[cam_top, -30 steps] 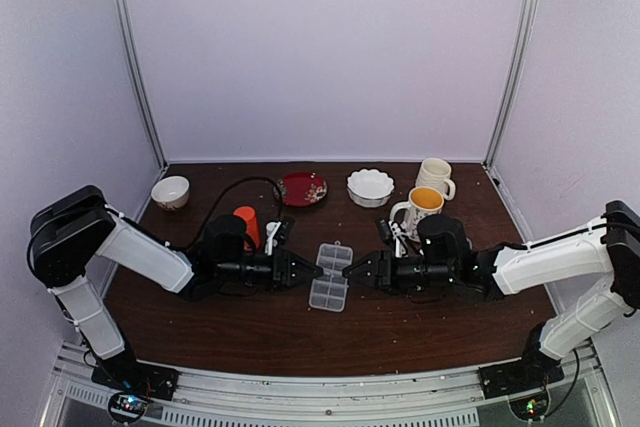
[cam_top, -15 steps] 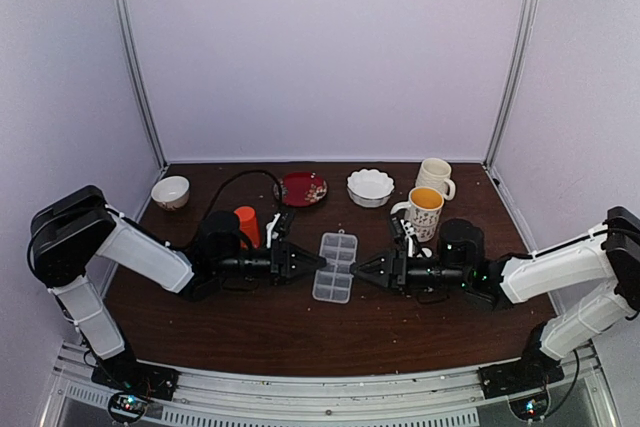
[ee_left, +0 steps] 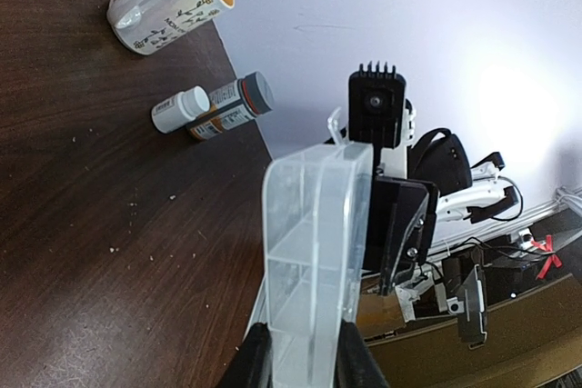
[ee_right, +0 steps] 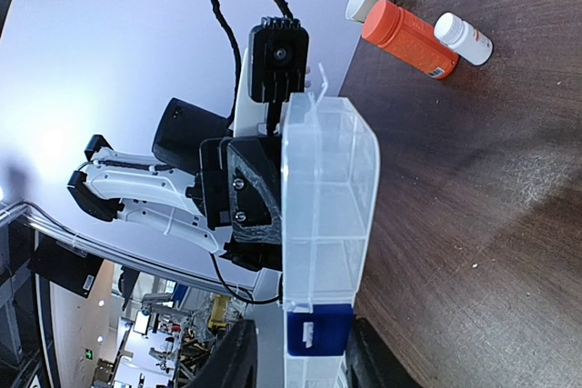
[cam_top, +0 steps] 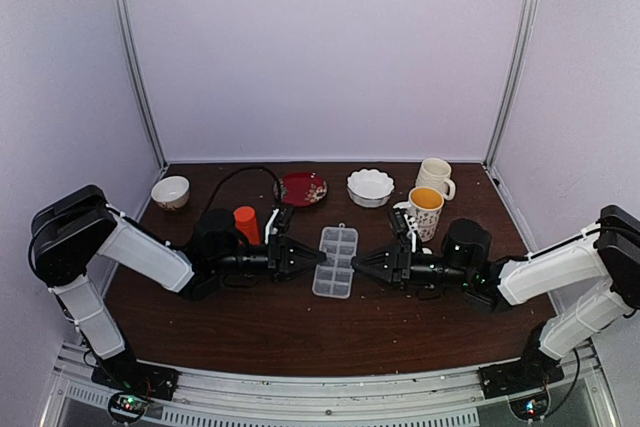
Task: Sort the pills into containers
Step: Open the lid of the pill container.
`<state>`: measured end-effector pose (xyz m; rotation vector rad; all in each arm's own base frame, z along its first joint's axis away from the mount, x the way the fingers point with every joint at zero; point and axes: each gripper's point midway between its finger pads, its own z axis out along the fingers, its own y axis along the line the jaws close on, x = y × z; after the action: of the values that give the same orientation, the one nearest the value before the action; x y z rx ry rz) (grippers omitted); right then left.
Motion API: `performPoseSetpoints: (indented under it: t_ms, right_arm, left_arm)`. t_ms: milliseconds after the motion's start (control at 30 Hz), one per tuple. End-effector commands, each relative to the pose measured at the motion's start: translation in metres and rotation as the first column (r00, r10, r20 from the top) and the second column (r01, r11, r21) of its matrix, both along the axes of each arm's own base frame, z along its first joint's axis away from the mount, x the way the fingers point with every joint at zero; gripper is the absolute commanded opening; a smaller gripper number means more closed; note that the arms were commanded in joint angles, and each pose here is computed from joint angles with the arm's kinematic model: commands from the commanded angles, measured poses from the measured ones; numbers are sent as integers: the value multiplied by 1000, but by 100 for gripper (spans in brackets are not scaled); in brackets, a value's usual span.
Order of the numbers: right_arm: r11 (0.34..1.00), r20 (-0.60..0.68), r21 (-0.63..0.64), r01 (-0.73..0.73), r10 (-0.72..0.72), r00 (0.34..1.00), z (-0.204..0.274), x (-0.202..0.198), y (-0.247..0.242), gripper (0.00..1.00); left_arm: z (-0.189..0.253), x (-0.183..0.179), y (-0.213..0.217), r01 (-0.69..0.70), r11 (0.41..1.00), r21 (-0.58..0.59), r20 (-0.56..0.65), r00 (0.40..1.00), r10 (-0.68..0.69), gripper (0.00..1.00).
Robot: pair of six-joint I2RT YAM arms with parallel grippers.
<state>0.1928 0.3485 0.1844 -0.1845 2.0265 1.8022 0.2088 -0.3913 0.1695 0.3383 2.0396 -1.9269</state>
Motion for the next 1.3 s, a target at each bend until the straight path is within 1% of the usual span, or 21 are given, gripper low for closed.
performPoseSetpoints:
  t_ms: [0, 100, 167, 267, 300, 433, 567, 667, 800, 1000, 1033, 1067, 1100, 1133, 1200, 1267]
  right_arm:
    - [999, 56, 46, -26, 24, 998, 19, -5, 0, 32]
    - [998, 64, 51, -31, 28, 998, 21, -6, 0, 26]
    - [998, 65, 47, -28, 25, 998, 21, -6, 0, 25]
    - [1000, 60, -21, 4, -2, 998, 11, 0, -2, 18]
    - [998, 54, -62, 15, -12, 998, 4, 2, -3, 17]
    - [993, 75, -109, 38, -30, 997, 1, 4, -6, 14]
    - [984, 64, -164, 63, -53, 997, -6, 9, -9, 11]
    - [971, 59, -218, 96, -85, 995, -15, 14, -13, 10]
    - [952, 53, -276, 129, -119, 992, -23, 20, -17, 11]
    - [942, 40, -308, 136, -130, 991, -30, 23, -17, 12]
    - [943, 39, -306, 134, -128, 991, -30, 23, -17, 16]
    - [945, 41, -299, 131, -124, 991, -29, 22, -16, 28]
    - [947, 42, -293, 129, -122, 992, -28, 22, -15, 37]
    - [949, 47, -287, 130, -121, 991, -26, 22, -15, 41]
    - [955, 59, -268, 129, -117, 991, -22, 21, -16, 52]
    - [970, 79, -213, 116, -102, 992, -12, 18, -14, 63]
  left_arm:
    - [14, 1, -2, 9, 999, -47, 36, 999, -7, 12]
    - [15, 1, -2, 12, 999, -48, 37, 999, -10, 12]
    - [14, 1, -2, 11, 999, -45, 40, 999, -10, 12]
    - [9, 3, -1, -3, 1000, -21, 51, 999, 5, 11]
    - [5, 3, -2, -6, 1000, -4, 50, 999, 6, 11]
    - [1, 5, -2, -12, 1000, 13, 57, 998, 12, 11]
    - [-3, 7, -2, -23, 999, 31, 59, 998, 22, 11]
    - [-7, 9, 0, -41, 997, 58, 66, 997, 37, 10]
    - [-14, 12, 6, -78, 988, 132, 98, 993, 65, 10]
    - [-11, 15, 12, -112, 977, 180, 134, 987, 89, 10]
    - [-10, 16, 11, -113, 977, 183, 136, 987, 89, 11]
    - [-10, 16, 11, -112, 976, 184, 135, 987, 88, 11]
    - [-9, 16, 11, -110, 977, 182, 136, 987, 86, 11]
    - [-9, 15, 10, -107, 978, 179, 133, 988, 84, 11]
    - [-7, 14, 10, -101, 981, 164, 126, 989, 81, 11]
    - [1, 12, 8, -88, 988, 128, 126, 990, 71, 12]
